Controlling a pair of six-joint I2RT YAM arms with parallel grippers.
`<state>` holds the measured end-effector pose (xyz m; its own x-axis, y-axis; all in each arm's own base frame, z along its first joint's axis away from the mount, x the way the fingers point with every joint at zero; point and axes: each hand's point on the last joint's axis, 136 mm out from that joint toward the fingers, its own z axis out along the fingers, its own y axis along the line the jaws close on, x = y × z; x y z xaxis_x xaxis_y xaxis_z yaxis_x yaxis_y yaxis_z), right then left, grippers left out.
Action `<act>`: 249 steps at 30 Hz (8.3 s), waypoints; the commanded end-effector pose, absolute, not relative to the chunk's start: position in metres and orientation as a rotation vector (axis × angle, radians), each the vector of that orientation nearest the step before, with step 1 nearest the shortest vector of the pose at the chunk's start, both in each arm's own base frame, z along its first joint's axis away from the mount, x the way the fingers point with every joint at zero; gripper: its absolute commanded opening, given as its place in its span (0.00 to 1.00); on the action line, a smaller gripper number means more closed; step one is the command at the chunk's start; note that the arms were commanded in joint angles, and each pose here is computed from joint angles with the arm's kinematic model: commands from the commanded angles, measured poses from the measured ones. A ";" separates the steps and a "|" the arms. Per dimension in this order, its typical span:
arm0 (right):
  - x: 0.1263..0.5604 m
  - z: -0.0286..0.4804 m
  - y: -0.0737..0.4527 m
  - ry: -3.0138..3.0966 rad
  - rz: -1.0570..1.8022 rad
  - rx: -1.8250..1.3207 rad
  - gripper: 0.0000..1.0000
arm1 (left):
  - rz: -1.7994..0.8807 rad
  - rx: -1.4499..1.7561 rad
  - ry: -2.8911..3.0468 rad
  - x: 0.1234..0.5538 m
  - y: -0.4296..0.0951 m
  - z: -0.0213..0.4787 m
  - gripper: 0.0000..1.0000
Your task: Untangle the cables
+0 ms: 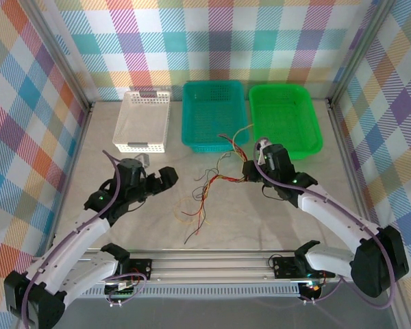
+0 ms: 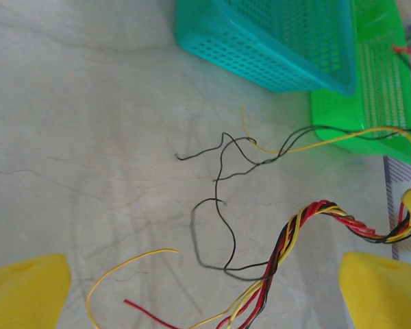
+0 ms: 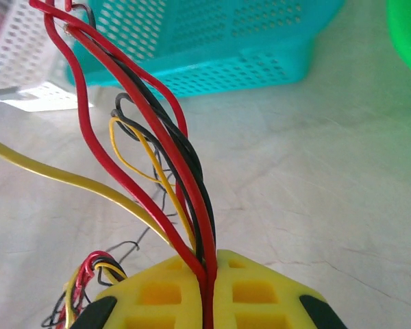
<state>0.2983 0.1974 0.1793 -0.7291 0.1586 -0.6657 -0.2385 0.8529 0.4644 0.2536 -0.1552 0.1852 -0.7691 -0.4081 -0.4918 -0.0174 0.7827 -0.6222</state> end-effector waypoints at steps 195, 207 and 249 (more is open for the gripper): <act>0.200 0.207 0.275 1.910 1.309 -0.423 0.42 | -1.451 0.264 2.388 0.235 -0.365 0.234 0.00; 0.195 0.196 0.269 1.947 1.186 -0.464 0.40 | -1.446 0.267 2.385 0.233 -0.363 0.244 0.00; 0.189 0.227 0.262 1.932 1.166 -0.482 0.00 | -1.197 0.282 2.528 0.209 -0.311 0.180 0.54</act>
<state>0.1898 0.2594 0.1957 -0.6566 0.0689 -0.7510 -0.6151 0.5273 0.5861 0.2118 -0.3210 0.1887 -0.9320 0.0372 -0.3607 0.3076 0.6076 -0.7323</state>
